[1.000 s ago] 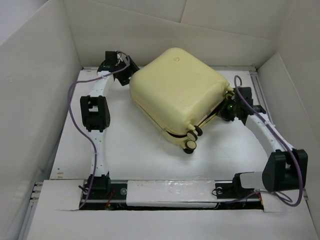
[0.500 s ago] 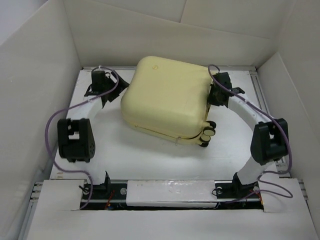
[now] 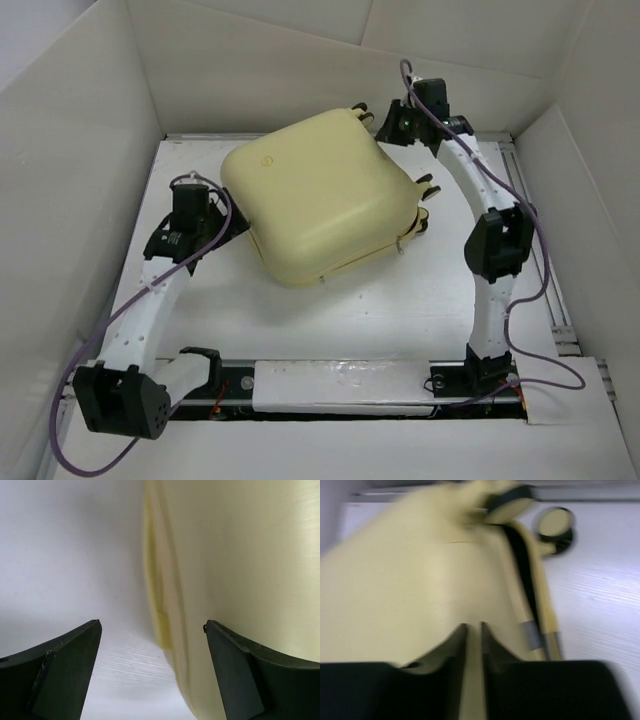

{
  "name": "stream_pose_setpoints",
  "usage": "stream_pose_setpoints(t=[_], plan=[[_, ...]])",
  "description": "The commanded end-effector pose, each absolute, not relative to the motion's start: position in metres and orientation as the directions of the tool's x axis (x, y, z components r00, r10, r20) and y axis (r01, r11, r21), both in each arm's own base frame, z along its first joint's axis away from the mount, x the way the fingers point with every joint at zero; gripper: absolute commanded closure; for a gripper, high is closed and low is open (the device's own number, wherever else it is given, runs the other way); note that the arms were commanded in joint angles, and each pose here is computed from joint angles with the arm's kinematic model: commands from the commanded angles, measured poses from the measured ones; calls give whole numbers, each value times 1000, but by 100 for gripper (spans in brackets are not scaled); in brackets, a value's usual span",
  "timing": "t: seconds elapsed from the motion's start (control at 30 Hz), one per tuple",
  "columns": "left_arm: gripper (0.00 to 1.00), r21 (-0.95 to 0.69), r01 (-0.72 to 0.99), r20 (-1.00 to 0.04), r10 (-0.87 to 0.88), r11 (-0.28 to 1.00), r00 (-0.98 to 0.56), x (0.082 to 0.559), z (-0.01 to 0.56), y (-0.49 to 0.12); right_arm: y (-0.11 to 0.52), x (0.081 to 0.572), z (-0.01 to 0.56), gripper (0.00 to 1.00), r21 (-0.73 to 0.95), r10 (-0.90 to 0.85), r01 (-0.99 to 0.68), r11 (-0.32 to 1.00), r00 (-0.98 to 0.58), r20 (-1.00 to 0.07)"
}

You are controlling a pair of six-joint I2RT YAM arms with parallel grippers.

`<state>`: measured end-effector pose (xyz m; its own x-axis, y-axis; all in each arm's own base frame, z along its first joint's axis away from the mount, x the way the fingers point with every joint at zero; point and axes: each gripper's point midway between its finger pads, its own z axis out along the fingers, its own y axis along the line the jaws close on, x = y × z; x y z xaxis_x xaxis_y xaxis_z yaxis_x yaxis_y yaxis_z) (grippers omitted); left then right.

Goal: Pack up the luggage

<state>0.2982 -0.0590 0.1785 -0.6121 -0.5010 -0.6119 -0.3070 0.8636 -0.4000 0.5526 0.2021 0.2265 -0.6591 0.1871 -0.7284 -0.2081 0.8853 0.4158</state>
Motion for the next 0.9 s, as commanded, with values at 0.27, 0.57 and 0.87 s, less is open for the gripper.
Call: stream_pose_setpoints(t=[0.27, 0.57, 0.87], plan=[[3, -558, -86, -764, -551, 825, -335, 403, 362, -75, 193, 381, 363, 30, 492, 226, -414, 766, -543, -809], [6, -742, -128, -548, -705, 658, -450, 538, 281, -26, 119, 301, 262, 19, 497, 281, -210, 842, -616, -736], [11, -838, -26, -402, -649, 545, -646, 594, 237, -65, 137, 320, 229, 37, 622, 265, -315, 717, -702, -661]])
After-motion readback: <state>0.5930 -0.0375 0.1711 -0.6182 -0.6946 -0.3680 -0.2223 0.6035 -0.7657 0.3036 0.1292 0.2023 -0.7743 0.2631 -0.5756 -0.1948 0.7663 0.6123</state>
